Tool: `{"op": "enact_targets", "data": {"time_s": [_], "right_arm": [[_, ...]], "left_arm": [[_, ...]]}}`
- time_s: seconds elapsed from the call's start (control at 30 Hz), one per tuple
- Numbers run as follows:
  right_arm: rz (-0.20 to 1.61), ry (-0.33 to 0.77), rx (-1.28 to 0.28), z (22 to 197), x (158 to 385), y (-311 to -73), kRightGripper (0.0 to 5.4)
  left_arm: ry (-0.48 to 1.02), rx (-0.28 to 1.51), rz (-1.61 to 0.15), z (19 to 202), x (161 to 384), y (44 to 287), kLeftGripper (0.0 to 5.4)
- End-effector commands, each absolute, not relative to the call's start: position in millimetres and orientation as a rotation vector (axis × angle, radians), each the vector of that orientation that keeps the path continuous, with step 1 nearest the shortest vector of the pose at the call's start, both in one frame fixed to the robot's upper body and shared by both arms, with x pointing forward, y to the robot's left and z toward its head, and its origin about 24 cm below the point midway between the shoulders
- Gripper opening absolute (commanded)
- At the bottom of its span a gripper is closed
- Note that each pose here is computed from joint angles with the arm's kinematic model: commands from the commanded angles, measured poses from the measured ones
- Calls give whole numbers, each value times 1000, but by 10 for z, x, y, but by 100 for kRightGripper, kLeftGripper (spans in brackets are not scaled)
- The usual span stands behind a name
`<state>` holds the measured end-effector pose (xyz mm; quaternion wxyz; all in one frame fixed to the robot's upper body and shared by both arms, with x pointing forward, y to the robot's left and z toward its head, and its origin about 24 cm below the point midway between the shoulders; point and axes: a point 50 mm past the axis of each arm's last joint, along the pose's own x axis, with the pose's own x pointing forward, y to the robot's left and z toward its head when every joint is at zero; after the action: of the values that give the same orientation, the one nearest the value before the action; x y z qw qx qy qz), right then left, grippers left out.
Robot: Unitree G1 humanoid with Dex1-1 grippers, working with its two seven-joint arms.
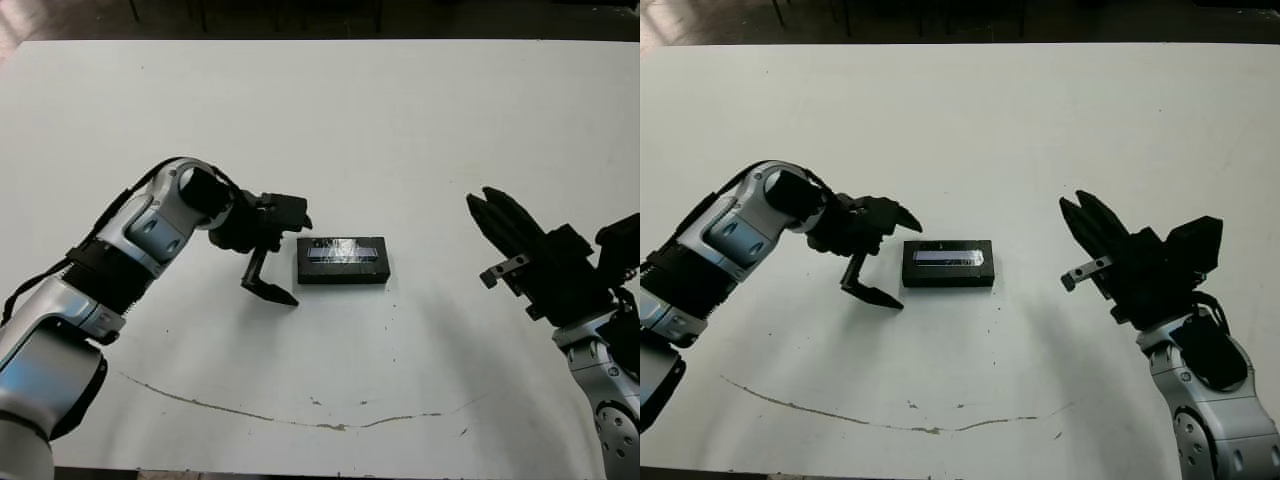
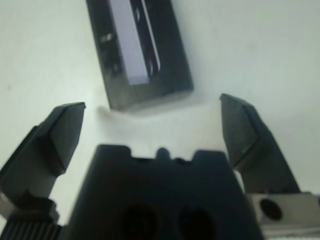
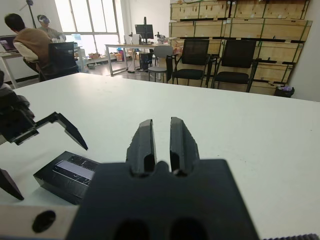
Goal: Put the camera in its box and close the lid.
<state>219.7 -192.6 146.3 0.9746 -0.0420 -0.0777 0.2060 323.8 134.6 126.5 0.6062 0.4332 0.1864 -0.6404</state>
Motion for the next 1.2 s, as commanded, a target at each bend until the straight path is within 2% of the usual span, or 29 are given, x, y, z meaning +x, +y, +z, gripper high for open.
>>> {"op": "enact_targets", "data": {"time_s": [0.03,0.27,0.37,0.47,0.6,0.73,0.87,1.1,1.2], "right_arm": [[412,-120,-83,1411,2207,-1944,0],[412,-125,-77,1399,2221,-1907,0],[413,-124,-76,1390,2223,-1897,0],[409,-120,-77,1385,2224,-1894,0],[402,-117,-86,1380,2225,-1896,0],[393,-124,-74,1371,2233,-1884,0],[381,-129,-71,1366,2247,-1861,0],[354,-128,-64,1339,2252,-1822,0],[347,-132,-61,1333,2242,-1808,0]], "left_arm": [[621,1033,-1388,958,3129,1751,539],[511,986,-1215,1132,3110,2082,539],[411,830,-986,1230,3131,2132,518],[262,682,-756,1347,3082,2080,457],[68,444,-508,1453,2973,1903,365],[-37,274,-460,1547,2799,1593,269],[-53,199,-516,1588,2611,1282,175],[44,18,-550,1481,2409,887,9],[85,2,-556,1429,2357,746,2]]}}
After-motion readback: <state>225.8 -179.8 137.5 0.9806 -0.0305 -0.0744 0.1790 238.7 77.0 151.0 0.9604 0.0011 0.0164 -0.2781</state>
